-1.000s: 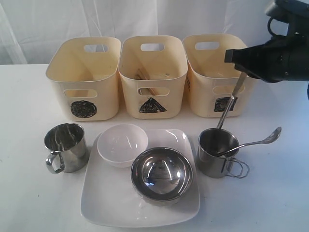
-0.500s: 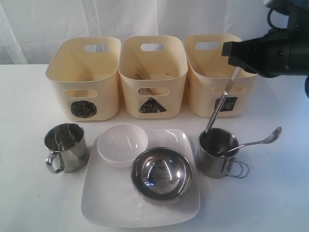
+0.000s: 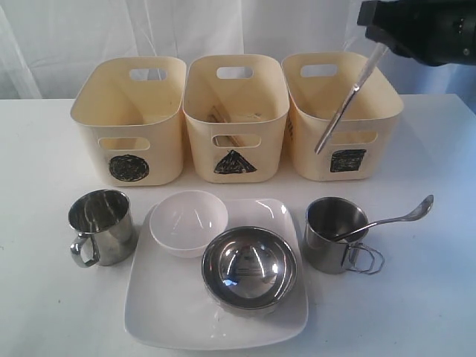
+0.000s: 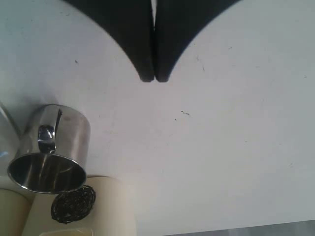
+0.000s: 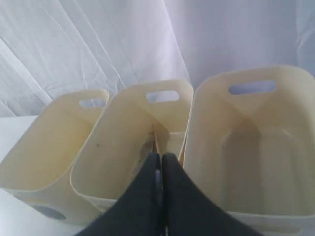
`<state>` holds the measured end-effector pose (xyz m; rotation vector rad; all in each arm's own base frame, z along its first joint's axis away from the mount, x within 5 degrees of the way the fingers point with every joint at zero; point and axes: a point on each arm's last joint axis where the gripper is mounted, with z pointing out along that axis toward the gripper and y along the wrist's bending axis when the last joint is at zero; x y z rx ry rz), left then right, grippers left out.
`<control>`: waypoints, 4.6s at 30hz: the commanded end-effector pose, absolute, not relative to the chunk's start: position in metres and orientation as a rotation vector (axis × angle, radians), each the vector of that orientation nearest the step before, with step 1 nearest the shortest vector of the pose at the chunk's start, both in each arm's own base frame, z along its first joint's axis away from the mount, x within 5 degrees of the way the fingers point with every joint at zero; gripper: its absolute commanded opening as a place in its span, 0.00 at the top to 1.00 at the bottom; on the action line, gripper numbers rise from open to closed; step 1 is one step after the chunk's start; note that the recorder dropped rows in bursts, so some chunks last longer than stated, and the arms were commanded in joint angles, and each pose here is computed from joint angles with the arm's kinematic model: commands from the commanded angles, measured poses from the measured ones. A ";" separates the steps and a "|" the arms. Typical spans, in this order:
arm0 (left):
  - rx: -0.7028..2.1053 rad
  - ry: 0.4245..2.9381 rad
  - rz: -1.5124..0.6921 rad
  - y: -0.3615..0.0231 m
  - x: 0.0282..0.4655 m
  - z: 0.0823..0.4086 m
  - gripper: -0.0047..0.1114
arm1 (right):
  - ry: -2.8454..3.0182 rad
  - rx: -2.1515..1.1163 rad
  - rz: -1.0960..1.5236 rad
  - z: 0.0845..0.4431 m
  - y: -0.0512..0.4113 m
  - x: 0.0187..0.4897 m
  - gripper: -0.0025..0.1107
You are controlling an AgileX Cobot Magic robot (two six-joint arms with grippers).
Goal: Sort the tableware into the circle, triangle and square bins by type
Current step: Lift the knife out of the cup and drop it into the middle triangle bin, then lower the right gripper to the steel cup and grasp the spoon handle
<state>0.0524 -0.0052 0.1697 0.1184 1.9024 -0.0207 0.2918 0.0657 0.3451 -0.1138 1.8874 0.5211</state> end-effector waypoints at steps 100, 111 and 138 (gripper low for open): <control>0.110 1.899 -0.025 -0.005 0.052 0.169 0.96 | 2.294 -0.366 0.452 0.293 0.039 0.176 0.55; 0.110 1.899 -0.025 -0.005 0.052 0.169 0.96 | 2.440 -0.178 0.300 0.271 0.024 0.167 0.48; 0.110 1.899 -0.025 -0.005 0.052 0.169 0.96 | 2.387 0.198 0.359 0.230 0.018 0.214 0.48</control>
